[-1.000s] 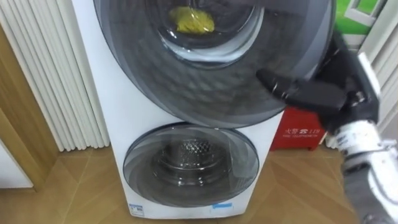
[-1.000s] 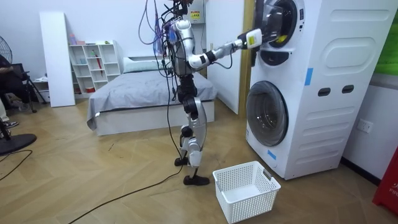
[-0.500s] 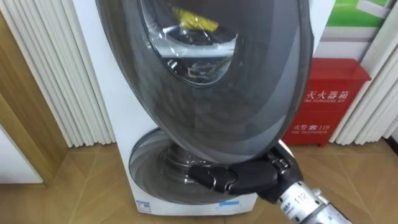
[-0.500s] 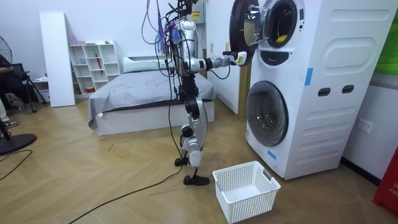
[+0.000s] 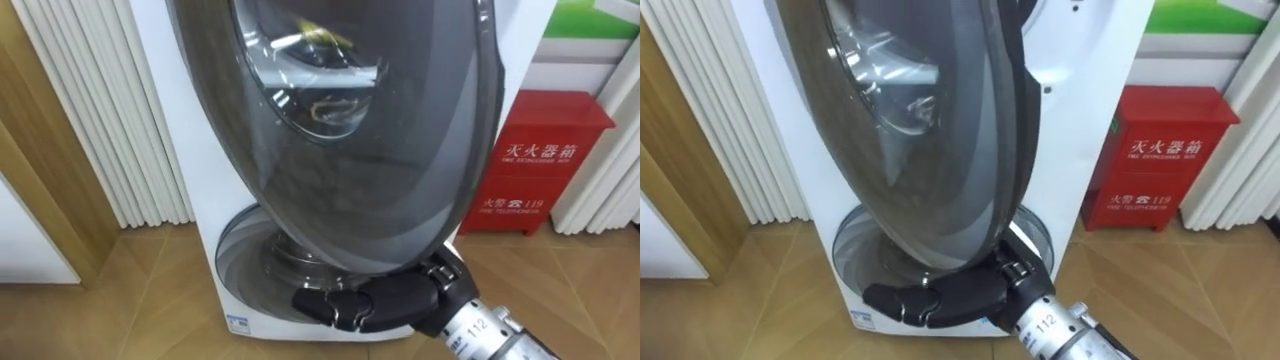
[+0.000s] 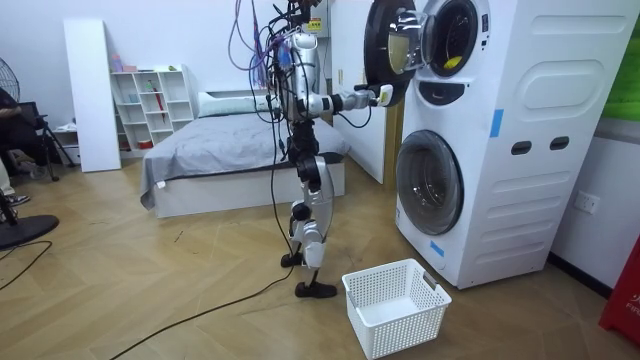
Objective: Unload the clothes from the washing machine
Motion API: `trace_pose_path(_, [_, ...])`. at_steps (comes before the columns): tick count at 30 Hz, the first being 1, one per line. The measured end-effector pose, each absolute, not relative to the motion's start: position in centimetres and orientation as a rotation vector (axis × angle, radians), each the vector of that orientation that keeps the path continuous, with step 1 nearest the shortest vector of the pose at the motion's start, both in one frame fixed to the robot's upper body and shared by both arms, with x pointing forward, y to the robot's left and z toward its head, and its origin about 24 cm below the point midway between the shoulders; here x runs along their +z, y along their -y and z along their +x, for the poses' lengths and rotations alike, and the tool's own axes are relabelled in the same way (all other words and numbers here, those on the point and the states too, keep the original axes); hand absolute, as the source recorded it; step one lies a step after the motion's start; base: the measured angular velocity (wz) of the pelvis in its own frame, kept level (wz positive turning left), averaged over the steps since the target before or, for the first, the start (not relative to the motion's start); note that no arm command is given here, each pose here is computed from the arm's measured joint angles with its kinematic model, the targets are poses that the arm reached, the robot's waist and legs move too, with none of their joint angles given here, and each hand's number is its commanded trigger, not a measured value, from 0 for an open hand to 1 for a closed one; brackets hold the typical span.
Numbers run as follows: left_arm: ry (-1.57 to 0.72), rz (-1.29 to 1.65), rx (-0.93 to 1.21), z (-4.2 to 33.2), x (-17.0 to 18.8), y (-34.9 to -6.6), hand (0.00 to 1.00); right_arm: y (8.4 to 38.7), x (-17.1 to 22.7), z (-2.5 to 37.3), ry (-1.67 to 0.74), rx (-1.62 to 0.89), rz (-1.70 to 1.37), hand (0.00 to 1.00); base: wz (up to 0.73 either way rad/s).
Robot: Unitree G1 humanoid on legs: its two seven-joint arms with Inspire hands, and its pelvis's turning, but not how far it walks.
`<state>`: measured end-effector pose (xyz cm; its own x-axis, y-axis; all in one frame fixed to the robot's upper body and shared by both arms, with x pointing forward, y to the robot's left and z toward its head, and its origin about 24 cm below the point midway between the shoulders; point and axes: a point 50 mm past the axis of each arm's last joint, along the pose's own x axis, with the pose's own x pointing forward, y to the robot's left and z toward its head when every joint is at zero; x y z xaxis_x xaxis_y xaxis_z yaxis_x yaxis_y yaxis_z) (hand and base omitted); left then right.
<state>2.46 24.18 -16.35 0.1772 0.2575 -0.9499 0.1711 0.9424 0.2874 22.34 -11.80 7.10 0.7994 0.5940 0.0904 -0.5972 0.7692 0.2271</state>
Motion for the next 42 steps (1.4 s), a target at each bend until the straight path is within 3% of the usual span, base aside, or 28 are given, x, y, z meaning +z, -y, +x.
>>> trace_pose_path(27, [-1.373, 0.433, 0.009, 3.5, -16.2, -24.5, 0.0, 9.3, 7.6, 22.8, 0.044, 0.703, 0.051, 0.0, -0.01])
trace_pose_path(42, [-1.363, 0.445, -0.018, 4.1, -16.3, -24.1, 0.0, 3.1, 10.8, 23.5, 0.129, 1.0, -0.008, 0.0, 0.1])
